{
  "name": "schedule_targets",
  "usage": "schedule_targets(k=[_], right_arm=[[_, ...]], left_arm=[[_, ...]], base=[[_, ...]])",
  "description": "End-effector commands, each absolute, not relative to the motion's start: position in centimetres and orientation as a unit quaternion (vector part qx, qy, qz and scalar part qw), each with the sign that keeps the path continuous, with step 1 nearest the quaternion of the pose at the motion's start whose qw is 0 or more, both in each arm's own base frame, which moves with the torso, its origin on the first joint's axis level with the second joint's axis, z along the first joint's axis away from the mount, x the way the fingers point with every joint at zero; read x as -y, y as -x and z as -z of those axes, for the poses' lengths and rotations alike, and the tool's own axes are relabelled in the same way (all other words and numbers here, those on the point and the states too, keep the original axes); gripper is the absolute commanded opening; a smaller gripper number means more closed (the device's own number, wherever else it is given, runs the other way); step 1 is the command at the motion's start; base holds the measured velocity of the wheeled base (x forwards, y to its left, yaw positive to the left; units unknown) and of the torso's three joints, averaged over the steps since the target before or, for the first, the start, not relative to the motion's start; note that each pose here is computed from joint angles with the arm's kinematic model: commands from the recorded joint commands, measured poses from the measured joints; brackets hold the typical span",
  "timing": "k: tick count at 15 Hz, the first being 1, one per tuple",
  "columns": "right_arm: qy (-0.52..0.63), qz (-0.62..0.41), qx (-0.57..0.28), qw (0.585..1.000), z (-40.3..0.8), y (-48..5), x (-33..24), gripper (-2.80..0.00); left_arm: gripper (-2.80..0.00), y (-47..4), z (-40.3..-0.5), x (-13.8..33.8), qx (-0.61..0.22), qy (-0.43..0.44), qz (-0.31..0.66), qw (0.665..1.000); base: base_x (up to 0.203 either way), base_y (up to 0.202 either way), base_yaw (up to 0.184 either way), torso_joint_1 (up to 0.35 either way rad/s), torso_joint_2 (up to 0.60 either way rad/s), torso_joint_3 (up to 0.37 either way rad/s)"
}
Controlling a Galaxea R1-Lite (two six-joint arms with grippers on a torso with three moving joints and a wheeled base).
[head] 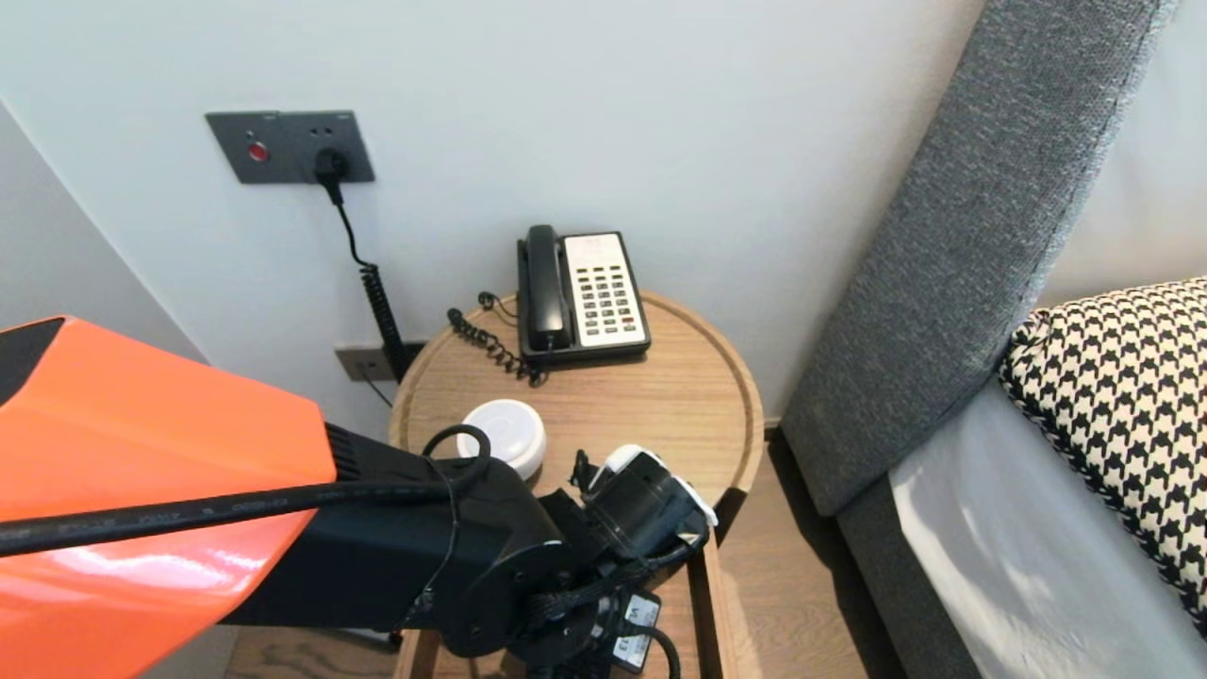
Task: Take the remote control out of the drawer one by one and place them on the table
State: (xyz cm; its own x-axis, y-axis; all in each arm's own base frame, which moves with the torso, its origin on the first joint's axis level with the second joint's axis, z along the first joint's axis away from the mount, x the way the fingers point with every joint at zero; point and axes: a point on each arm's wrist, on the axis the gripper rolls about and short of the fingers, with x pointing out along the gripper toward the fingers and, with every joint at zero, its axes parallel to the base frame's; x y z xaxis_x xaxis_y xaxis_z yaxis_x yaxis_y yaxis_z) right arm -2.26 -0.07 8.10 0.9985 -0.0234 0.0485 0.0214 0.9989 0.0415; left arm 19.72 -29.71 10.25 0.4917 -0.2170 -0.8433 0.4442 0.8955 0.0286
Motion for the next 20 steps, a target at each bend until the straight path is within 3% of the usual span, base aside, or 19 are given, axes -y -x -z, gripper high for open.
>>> schedule_targets(k=[1, 5, 20], right_arm=[[-0.021, 0.011, 0.011, 1.000, -7.4, 2.0, 0.1, -2.80], [-0.021, 0.011, 0.011, 1.000, -7.4, 2.0, 0.1, -2.80], [-0.020, 0.011, 0.011, 1.000, -7.4, 2.0, 0.1, -2.80]], left_arm=[[-2.80, -20.3, -9.6, 29.8, -0.461, -0.140, 0.198, 0.854], [-2.80, -20.2, -9.0, 29.7, -0.471, -0.173, 0.239, 0.831], [-2.80, -19.8, -10.4, 29.4, -0.446, -0.230, 0.325, 0.802]], base=[[0.000, 0.000, 0.000, 0.000, 0.00, 0.000], [0.000, 0.000, 0.000, 0.000, 0.00, 0.000], [0.000, 0.000, 0.000, 0.000, 0.00, 0.000]])
